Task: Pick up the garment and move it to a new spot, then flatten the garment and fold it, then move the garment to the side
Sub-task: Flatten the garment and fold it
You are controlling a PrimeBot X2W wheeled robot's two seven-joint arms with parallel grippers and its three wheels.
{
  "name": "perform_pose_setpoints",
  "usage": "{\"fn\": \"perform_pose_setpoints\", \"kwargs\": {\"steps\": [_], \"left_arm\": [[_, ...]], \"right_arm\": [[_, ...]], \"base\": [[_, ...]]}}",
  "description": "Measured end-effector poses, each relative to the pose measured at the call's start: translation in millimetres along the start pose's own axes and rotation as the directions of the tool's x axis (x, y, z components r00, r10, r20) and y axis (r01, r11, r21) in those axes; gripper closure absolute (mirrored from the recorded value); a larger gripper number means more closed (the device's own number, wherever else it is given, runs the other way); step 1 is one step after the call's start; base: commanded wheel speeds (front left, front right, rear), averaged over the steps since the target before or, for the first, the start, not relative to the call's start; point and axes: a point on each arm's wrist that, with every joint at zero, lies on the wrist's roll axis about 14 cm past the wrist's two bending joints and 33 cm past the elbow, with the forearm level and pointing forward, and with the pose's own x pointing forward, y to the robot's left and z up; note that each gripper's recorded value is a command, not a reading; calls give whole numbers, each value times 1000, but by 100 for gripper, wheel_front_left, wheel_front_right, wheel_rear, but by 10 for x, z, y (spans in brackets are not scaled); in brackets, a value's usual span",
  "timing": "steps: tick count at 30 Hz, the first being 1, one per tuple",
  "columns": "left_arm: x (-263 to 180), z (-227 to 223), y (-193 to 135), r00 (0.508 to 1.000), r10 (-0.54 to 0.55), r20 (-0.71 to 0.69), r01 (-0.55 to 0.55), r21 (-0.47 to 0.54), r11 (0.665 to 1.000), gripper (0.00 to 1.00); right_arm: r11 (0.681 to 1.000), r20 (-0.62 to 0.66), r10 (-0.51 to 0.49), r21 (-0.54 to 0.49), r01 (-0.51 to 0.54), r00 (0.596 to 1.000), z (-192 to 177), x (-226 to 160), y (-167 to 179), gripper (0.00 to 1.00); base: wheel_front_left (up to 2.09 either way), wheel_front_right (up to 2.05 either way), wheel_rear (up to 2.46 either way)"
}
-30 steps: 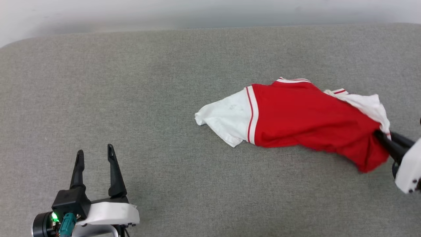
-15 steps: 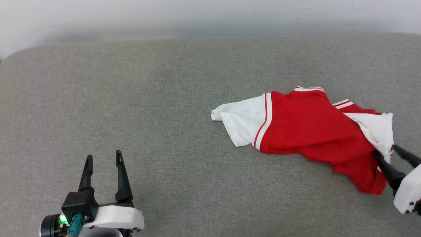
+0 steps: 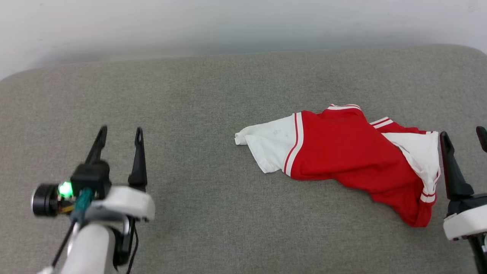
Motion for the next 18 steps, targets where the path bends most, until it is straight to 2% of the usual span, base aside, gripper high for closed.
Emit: {"fn": "perform_pose_setpoints", "kwargs": {"steps": [6,12,15,18], "left_arm": [[493,143,-180,986,-161,-45,163,64,984,0],[927,139,-469,940,-287,-186,308,94,947,0],[1040,88,-785,880,-379,-286,419,92,903,0],[1059,-3,-1115,788,-470,-397,532,53,845,0]], "right_arm": [[999,83,-51,2,51,995,45,-81,107,0],[997,113,-80,9,79,990,-33,-112,134,0],[997,96,-75,-1,76,993,-113,-116,165,0],[997,83,-76,2,76,994,-178,-105,184,0]], "base": [[0,0,0],[0,0,0],[0,0,0],[0,0,0]]}}
